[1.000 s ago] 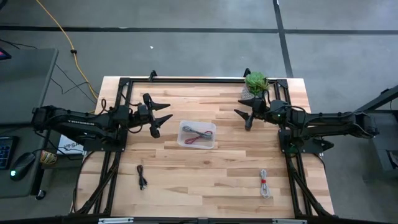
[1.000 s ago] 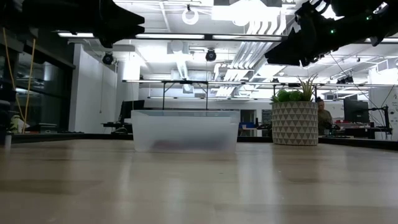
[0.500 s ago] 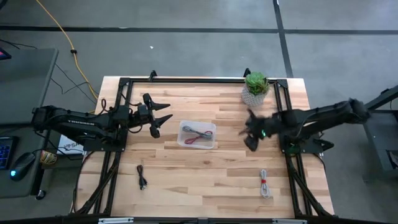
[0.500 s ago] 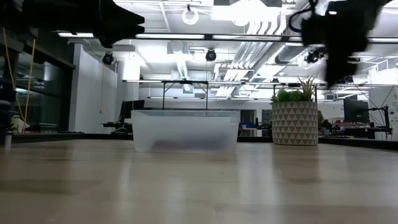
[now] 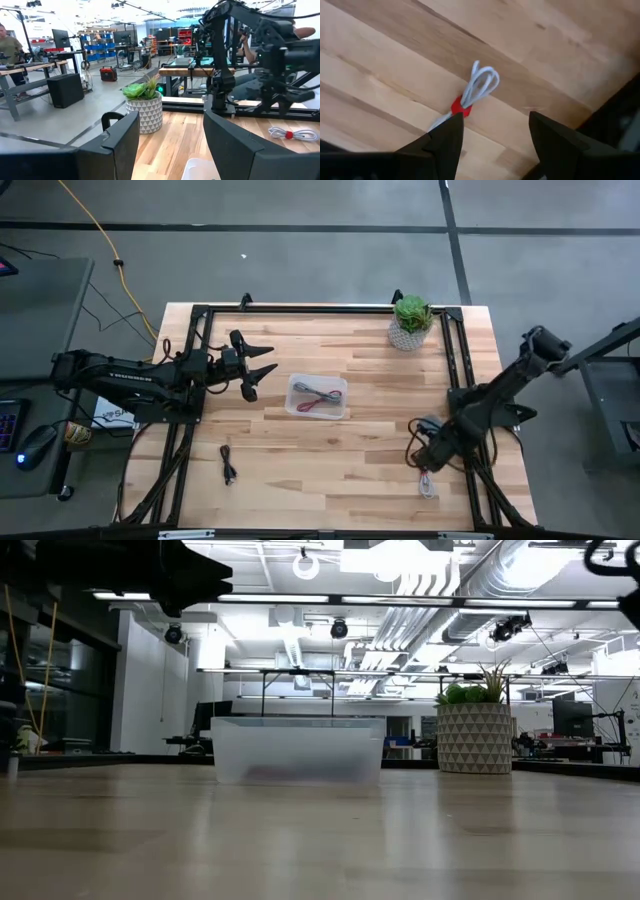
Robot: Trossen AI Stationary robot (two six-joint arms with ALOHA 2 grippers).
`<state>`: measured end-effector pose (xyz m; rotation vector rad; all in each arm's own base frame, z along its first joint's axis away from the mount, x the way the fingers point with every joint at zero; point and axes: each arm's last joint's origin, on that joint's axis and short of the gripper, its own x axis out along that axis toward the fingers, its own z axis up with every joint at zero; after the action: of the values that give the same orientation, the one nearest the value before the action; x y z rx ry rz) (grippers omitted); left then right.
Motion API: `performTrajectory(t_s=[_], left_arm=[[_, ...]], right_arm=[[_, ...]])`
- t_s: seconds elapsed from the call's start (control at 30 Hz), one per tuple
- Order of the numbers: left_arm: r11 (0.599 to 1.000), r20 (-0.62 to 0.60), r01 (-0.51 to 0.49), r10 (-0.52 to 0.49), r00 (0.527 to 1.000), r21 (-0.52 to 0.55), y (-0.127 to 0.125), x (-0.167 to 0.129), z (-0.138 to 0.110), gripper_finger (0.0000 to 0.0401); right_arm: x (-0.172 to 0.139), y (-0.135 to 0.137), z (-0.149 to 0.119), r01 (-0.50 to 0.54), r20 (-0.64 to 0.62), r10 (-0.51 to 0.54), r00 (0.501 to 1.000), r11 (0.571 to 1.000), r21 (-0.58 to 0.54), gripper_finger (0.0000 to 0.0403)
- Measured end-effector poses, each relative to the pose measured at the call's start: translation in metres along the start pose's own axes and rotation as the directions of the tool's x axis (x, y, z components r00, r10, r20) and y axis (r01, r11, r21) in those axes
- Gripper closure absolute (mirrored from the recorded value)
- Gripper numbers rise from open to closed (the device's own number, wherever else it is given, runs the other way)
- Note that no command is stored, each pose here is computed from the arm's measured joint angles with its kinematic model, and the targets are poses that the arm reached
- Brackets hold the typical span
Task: Pick and place USB-C Cables
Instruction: Put the white charger cable into the transparent bin
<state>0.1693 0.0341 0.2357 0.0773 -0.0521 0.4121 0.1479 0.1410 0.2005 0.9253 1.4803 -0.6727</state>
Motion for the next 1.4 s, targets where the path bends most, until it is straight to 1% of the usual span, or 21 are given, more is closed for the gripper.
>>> performTrajectory(t_s=[0.1, 0.2, 0.3, 0.53, 0.63, 0.87, 1.4], left_arm=[[1.0, 0.0, 0.0, 0.0, 1.0, 0.0, 0.0, 0.0, 0.0, 0.0201], [1.0, 0.0, 0.0, 0.0, 1.0, -0.001, 0.0, 0.0, 0.0, 0.0201], [1.0, -0.001, 0.0, 0.0, 1.0, -0.002, 0.0, 0.0, 0.0, 0.0201], [1.0, -0.003, 0.001, -0.001, 1.0, 0.0, 0.0, 0.0, 0.0, 0.0201], [1.0, -0.004, 0.0, 0.0, 1.0, 0.0, 0.0, 0.0, 0.0, 0.0201], [1.0, -0.004, 0.0, 0.0, 1.0, 0.0, 0.0, 0.0, 0.0, 0.0201], [1.0, -0.004, 0.0, 0.0, 1.0, 0.0, 0.0, 0.0, 0.0, 0.0201]], right_arm=[[0.01, 0.006, -0.008, 0.002, 0.017, -0.002, 1.0, 1.0, 0.03, 0.0187], [0.021, 0.015, -0.013, -0.023, 0.014, 0.023, 1.0, 1.0, 0.017, 0.0187], [0.031, 0.022, -0.015, -0.027, -0.002, 0.027, 1.0, 1.0, 0.011, 0.0187], [0.055, 0.027, -0.015, 0.07, -0.022, -0.07, 0.997, 0.997, 0.014, 0.0187], [0.061, 0.029, -0.015, 0.085, -0.02, -0.085, 0.996, 0.996, 0.004, 0.0187], [0.066, 0.034, -0.015, 0.052, 0.007, -0.052, 0.999, 0.999, -0.004, 0.0187], [0.067, 0.031, -0.014, 0.08, 0.021, -0.08, 0.997, 0.997, 0.006, 0.0187]])
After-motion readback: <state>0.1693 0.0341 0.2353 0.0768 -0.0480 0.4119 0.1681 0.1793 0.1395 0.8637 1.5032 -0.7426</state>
